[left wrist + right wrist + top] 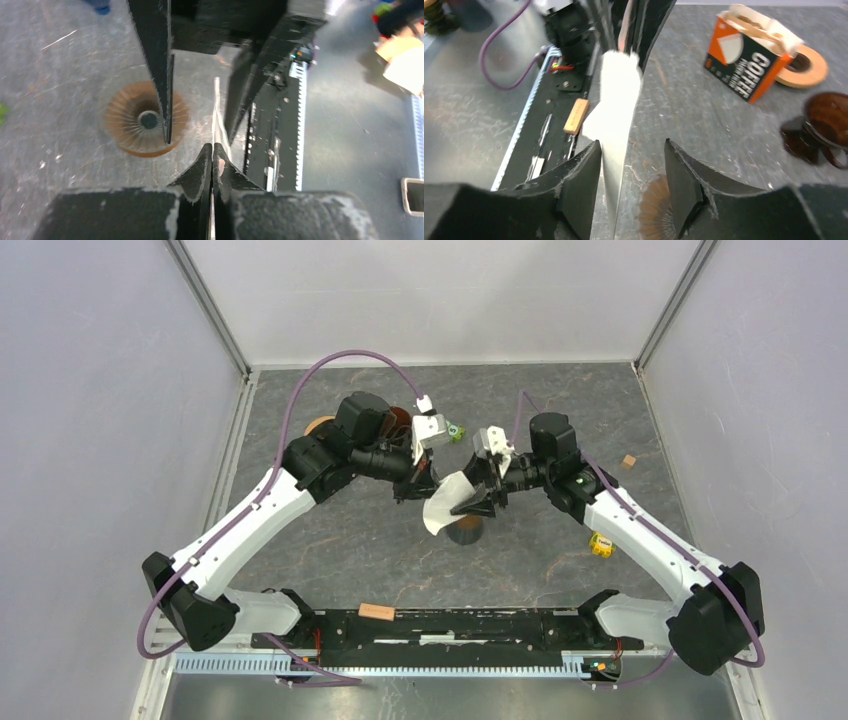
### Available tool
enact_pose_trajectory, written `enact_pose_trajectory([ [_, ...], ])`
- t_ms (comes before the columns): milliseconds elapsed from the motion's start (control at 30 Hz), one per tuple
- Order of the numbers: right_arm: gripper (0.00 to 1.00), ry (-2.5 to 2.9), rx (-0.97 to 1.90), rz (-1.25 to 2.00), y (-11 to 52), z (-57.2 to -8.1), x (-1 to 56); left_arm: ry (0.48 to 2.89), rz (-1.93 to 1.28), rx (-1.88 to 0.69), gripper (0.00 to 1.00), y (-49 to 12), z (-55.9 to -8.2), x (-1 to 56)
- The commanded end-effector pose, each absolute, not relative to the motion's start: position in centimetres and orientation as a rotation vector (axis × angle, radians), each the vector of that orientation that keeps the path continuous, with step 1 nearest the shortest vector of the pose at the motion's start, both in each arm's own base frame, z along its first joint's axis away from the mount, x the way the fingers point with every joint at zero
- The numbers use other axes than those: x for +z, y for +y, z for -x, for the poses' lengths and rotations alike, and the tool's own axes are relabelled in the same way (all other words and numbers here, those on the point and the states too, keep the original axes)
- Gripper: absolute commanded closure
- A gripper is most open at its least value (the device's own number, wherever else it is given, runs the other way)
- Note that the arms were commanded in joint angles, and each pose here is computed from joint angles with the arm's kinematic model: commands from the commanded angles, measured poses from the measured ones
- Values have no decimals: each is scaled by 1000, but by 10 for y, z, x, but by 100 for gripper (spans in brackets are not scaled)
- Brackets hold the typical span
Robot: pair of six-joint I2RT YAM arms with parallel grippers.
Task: Place the coffee filter in the dripper
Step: Place the coffee filter in the coffee dripper.
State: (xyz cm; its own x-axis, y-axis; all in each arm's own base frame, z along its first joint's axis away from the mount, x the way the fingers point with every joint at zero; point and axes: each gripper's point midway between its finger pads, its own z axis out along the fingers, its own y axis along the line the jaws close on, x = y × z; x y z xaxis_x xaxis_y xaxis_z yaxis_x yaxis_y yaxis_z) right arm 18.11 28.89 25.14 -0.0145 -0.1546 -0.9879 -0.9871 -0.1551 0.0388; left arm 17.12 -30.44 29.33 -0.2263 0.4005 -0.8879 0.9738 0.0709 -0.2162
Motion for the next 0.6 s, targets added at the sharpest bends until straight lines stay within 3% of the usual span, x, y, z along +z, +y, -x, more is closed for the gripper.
enact_pose_trajectory([
  [0,34,1371,956,1268,285,-240,287,1837,-1095,-901,98,-302,-223,313],
  [33,28,1397,891,1228,282,-252,295,1851,-1021,-836,98,-298,-236,317],
  [167,18,1449,681,1059,267,-292,335,1888,-709,-724,98,-287,-272,350],
  [367,14,1473,649,903,267,-317,377,1911,-382,-578,98,-276,-321,378],
  [567,14,1506,625,852,277,-327,385,1933,-41,-653,98,-280,-342,391],
])
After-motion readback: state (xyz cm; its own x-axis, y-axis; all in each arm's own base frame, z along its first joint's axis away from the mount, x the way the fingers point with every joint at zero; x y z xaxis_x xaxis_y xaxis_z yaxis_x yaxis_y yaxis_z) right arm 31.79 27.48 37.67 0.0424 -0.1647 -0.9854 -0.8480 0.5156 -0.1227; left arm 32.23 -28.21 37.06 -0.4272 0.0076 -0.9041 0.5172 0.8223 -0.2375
